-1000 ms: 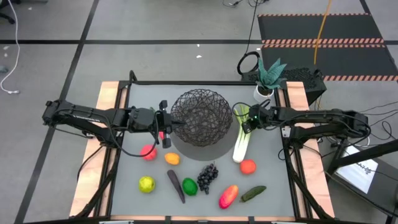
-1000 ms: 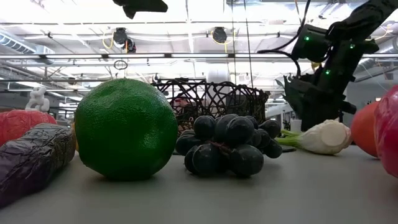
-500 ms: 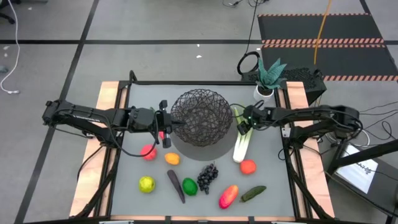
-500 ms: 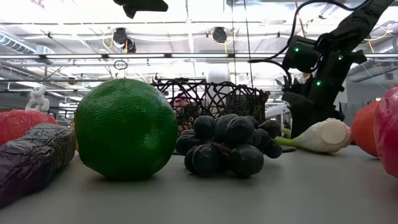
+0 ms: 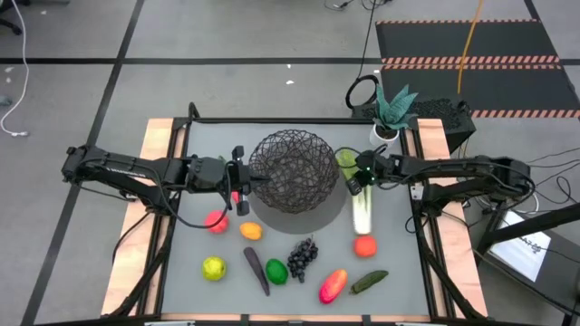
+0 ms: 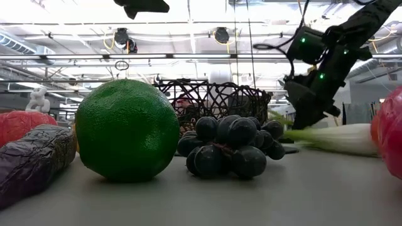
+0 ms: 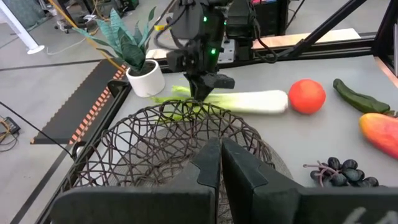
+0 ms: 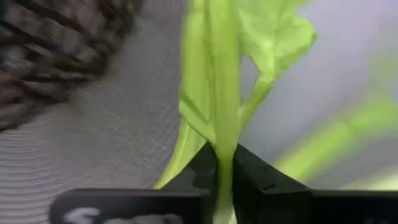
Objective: Build produce basket
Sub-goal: Put the green celery into the black woven basket
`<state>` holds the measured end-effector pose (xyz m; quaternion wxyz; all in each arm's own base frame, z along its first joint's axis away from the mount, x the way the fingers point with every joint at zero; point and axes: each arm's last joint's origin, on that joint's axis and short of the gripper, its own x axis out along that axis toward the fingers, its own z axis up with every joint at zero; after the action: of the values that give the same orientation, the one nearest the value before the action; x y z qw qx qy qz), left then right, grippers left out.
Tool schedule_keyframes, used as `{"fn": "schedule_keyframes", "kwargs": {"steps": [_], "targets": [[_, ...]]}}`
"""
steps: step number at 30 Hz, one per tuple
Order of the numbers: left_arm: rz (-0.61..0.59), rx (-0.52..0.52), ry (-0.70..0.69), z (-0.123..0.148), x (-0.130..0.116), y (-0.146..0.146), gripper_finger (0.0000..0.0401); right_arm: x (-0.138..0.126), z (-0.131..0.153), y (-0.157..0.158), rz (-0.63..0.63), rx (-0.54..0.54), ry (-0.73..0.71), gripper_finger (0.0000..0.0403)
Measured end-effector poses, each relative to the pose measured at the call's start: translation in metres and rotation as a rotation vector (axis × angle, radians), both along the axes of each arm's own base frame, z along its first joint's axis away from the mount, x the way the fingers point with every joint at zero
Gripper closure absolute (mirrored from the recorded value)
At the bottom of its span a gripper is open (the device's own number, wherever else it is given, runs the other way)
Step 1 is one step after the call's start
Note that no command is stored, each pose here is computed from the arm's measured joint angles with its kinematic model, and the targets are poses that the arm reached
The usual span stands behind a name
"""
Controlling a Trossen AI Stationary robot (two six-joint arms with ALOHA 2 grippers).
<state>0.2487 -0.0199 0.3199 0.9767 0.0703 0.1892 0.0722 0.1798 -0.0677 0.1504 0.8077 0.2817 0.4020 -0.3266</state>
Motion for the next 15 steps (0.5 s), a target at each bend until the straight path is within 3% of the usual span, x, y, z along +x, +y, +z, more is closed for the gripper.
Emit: {"fn": "schedule_keyframes", "kwargs": {"steps": [10,15], "targets": [[0.0,0.0,-0.001,0.0,0.0,0.0,0.0382,-0.018,0.035,0.006,0.04,-0.094,-0.149,0.0387],[-0.001,0.003,-0.001,0.0,0.0,0.0,0.0382,-0.033,0.05,0.009,0.023,-0.199,-0.184,0.0392]]}}
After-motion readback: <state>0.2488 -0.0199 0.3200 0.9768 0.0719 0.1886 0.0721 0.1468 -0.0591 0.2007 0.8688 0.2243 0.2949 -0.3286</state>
